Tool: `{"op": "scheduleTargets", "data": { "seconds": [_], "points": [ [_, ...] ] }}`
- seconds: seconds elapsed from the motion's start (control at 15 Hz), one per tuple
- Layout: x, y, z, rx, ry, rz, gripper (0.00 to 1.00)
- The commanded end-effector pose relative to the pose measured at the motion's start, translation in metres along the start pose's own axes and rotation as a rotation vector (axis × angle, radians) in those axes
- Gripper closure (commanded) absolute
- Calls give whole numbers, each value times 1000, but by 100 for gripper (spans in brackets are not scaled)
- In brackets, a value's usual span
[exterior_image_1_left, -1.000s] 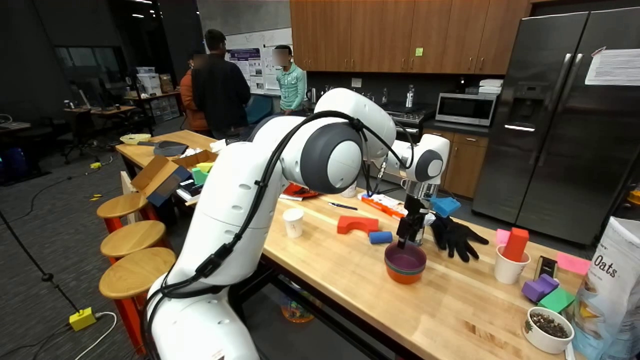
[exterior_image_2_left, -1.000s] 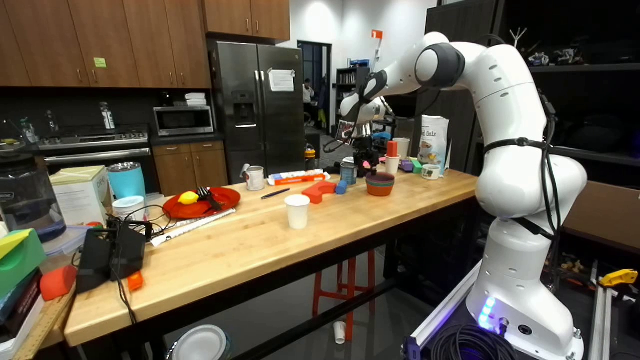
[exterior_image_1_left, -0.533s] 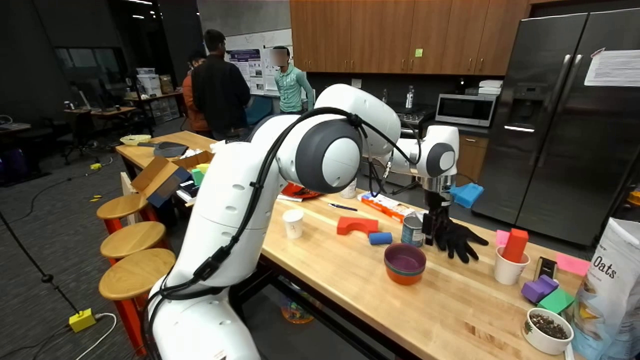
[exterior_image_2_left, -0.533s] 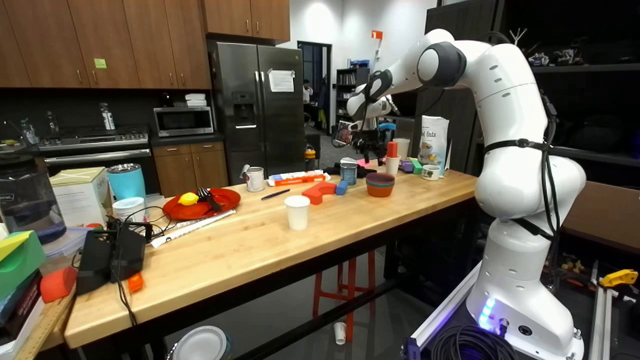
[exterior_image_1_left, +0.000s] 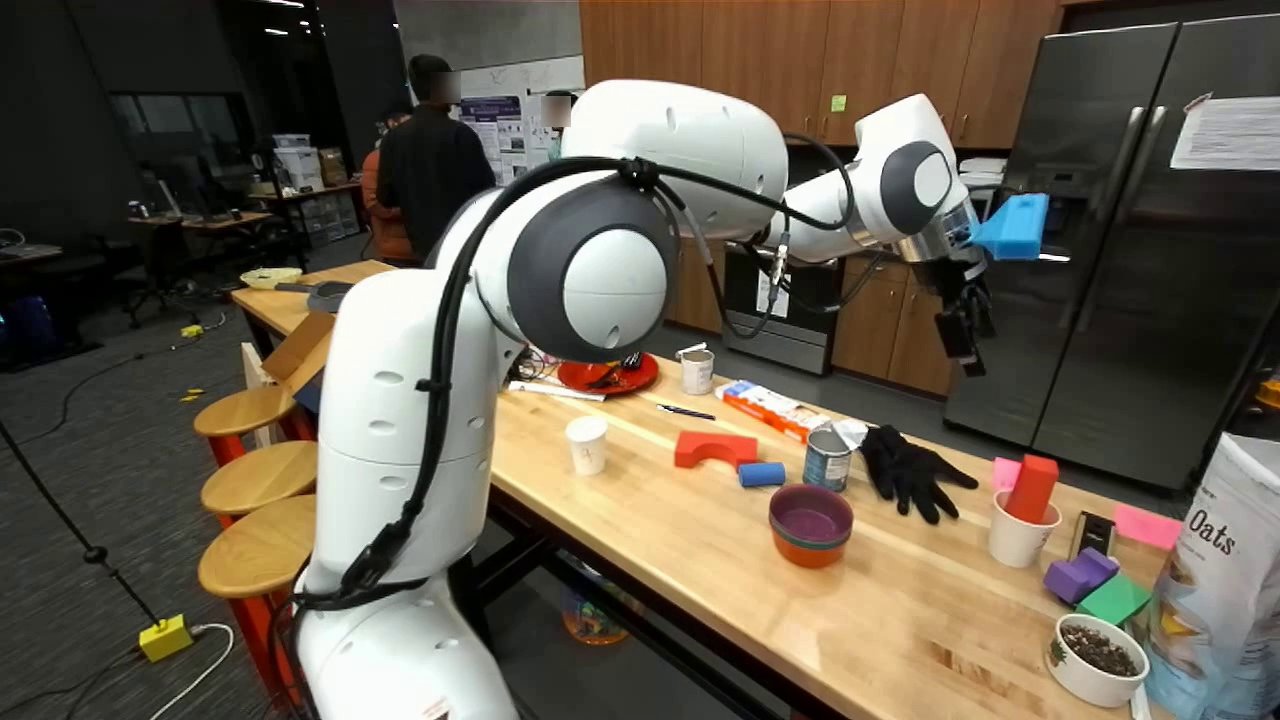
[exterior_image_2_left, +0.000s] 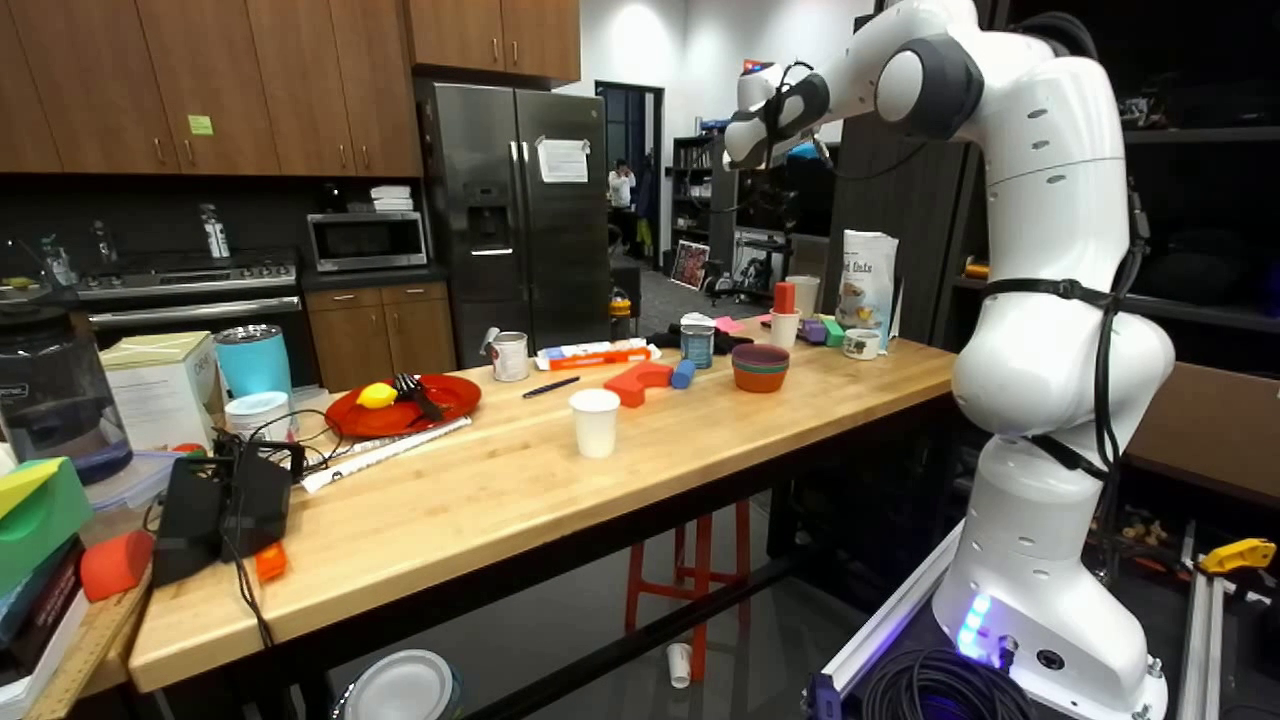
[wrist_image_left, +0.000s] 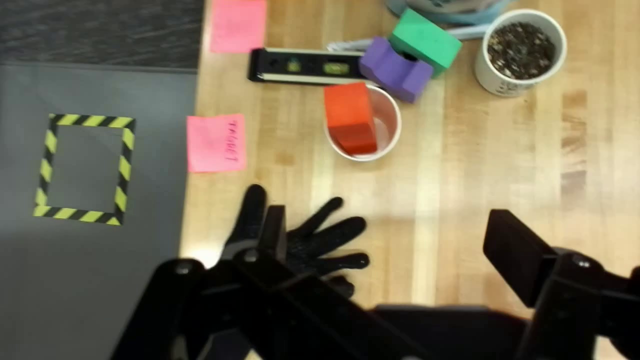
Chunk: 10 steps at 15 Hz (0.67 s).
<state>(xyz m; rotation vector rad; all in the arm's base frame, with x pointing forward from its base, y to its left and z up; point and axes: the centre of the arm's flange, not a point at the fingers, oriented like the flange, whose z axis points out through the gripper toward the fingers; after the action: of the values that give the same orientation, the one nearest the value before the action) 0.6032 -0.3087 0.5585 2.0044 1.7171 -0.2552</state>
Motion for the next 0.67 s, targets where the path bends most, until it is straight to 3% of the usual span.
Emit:
{"op": "scheduleTargets", "data": {
  "seconds": [0.0, 0.33, 0.6],
  "points": [
    [-3, -5, -24, -198, -60, 5, 0],
    [-3, -37, -60, -484, -54, -14, 0],
    [-2, -77, -72, -568, -26, 42, 0]
  ]
}}
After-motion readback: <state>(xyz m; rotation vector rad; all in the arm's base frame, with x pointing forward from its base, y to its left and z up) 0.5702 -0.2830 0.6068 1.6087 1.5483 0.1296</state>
